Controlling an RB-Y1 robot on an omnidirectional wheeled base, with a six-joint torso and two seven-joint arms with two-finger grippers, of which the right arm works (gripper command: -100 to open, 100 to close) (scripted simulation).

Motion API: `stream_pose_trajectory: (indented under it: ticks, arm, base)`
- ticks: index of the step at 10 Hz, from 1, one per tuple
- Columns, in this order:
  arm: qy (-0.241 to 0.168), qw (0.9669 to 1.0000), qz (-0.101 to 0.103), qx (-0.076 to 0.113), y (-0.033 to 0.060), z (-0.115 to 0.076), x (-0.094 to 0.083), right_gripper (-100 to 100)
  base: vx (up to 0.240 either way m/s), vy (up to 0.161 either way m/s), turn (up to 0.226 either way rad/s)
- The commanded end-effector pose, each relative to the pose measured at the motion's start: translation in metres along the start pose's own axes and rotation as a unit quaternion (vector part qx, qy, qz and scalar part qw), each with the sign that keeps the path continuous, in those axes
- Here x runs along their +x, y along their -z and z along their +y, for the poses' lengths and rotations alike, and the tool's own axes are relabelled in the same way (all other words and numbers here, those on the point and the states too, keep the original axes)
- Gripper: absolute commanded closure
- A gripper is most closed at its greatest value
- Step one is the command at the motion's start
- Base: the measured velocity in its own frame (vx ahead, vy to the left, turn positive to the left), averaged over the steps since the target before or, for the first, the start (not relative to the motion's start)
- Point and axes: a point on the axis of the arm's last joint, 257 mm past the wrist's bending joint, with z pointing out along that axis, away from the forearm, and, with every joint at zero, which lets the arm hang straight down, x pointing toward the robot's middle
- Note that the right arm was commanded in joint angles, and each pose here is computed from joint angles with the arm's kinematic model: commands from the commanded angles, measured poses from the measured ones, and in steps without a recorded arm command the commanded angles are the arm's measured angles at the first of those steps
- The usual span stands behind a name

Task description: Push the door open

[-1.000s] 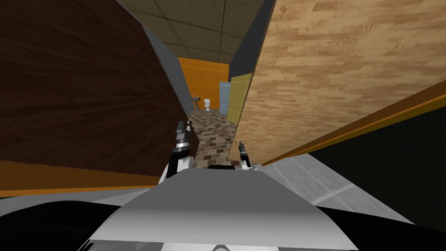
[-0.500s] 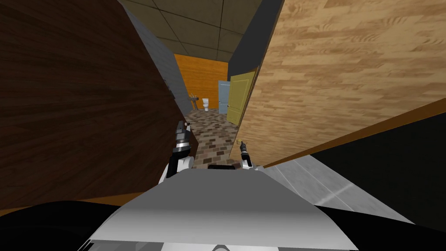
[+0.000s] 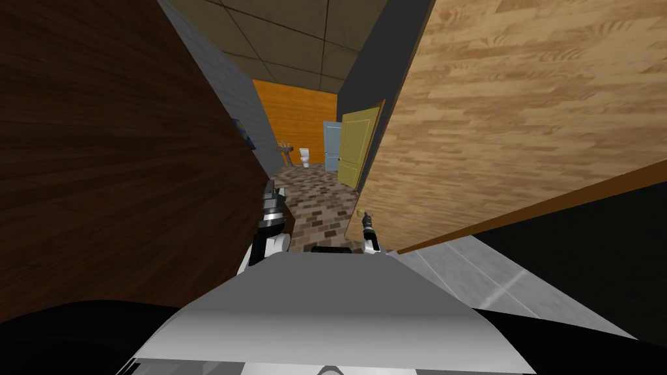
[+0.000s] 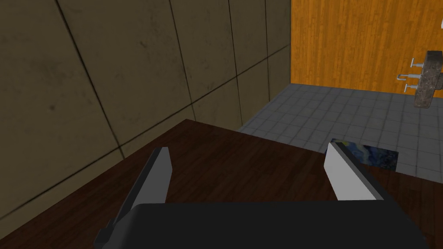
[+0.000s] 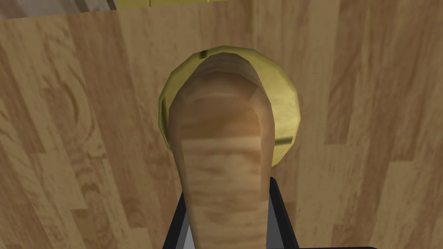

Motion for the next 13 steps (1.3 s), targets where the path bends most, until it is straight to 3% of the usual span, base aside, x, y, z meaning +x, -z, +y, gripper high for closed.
stream_pose_trajectory:
  ticks: [1,6,9,13]
  arm:
    - [0.002,0.9999,-0.009,-0.006,-0.0045,0.003,-0.009,100]
    - [0.001,0.9988,-0.049,-0.005,-0.0035,0.003,-0.041,100]
    - [0.002,0.9984,-0.056,-0.001,-0.001,0.0,-0.047,100]
    - [0.002,0.9963,-0.085,-0.004,0.0016,0.002,-0.071,100]
  base:
    - [0.112,0.049,-0.029]
    - [0.182,0.086,-0.069]
    - [0.137,0.034,-0.033]
    - [0.169,0.034,-0.044]
